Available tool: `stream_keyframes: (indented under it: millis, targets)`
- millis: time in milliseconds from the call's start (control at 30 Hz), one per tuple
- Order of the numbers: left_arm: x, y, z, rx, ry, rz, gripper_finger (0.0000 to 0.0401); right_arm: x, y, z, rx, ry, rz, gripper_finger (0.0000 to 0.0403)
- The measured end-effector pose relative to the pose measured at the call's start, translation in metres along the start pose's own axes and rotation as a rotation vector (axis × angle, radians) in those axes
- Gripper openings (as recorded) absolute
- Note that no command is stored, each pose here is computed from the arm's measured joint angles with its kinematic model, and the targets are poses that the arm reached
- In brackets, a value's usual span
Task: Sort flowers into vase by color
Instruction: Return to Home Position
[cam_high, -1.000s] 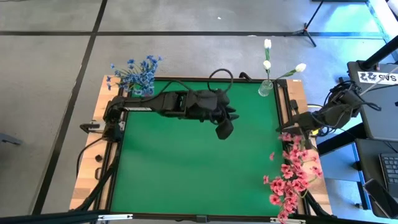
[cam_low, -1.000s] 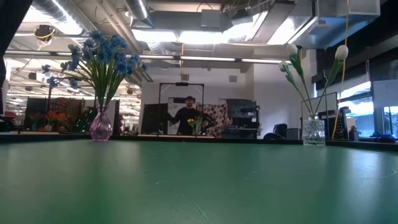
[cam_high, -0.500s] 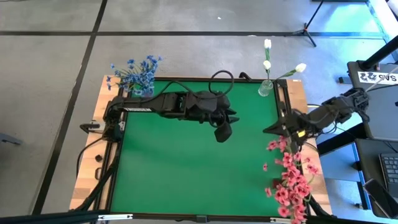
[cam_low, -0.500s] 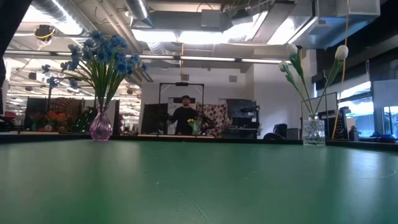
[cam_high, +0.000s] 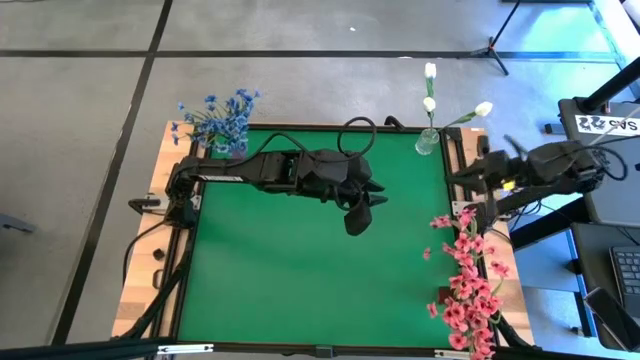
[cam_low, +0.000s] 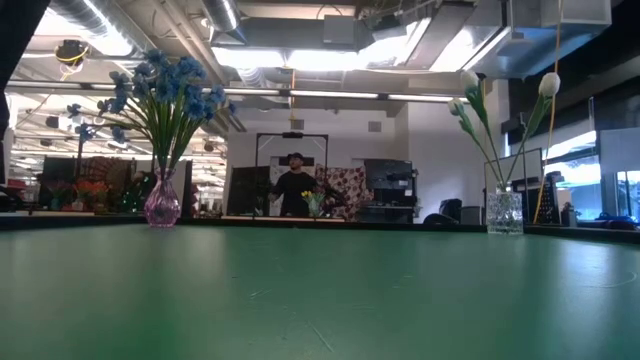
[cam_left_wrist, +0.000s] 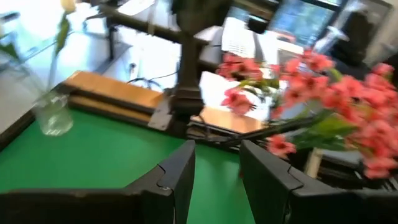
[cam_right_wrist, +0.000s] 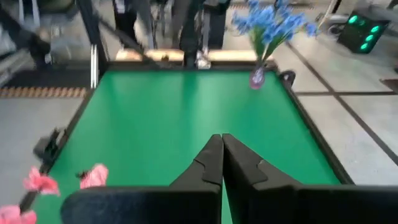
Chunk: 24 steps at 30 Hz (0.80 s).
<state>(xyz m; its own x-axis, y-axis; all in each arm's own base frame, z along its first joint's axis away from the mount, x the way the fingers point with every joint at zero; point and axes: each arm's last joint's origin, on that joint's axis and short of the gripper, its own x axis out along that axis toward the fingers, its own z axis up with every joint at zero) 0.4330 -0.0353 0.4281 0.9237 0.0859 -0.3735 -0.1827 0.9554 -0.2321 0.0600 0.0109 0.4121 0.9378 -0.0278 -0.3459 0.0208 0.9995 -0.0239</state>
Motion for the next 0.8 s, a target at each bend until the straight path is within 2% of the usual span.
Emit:
stream_keyframes:
  millis: [67, 167, 267, 400, 567, 700, 800]
  targets:
    - [-0.002, -0.001, 0.002, 0.032, -0.002, -0.029, 0.0124, -0.004, -0.002, -0.001, 0.032, -0.020, -0.006, 0.0005]
    - [-0.003, 0.002, 0.003, 0.041, 0.001, -0.026, 0.0124, 0.002, 0.001, -0.001, 0.073, -0.042, 0.062, 0.0003]
    - [0.000, 0.009, 0.003, 0.055, -0.002, -0.008, 0.0124, 0.027, 0.010, 0.004, 0.091, -0.086, 0.144, 0.0003]
    - [0.013, 0.019, -0.003, 0.045, -0.018, -0.030, 0.0124, 0.062, 0.013, 0.011, 0.057, -0.089, 0.121, 0.0002]
    - [0.026, 0.022, -0.014, 0.008, -0.011, -0.083, 0.0124, 0.079, -0.001, 0.024, 0.041, -0.166, 0.097, 0.0001]
    - [0.031, 0.020, -0.014, 0.017, -0.071, -0.167, 0.0124, 0.084, -0.019, 0.032, 0.039, -0.237, 0.083, 0.0001]
    - [0.025, 0.023, -0.017, 0.017, -0.071, -0.164, 0.0124, 0.084, -0.034, 0.034, 0.035, -0.344, 0.066, 0.0001]
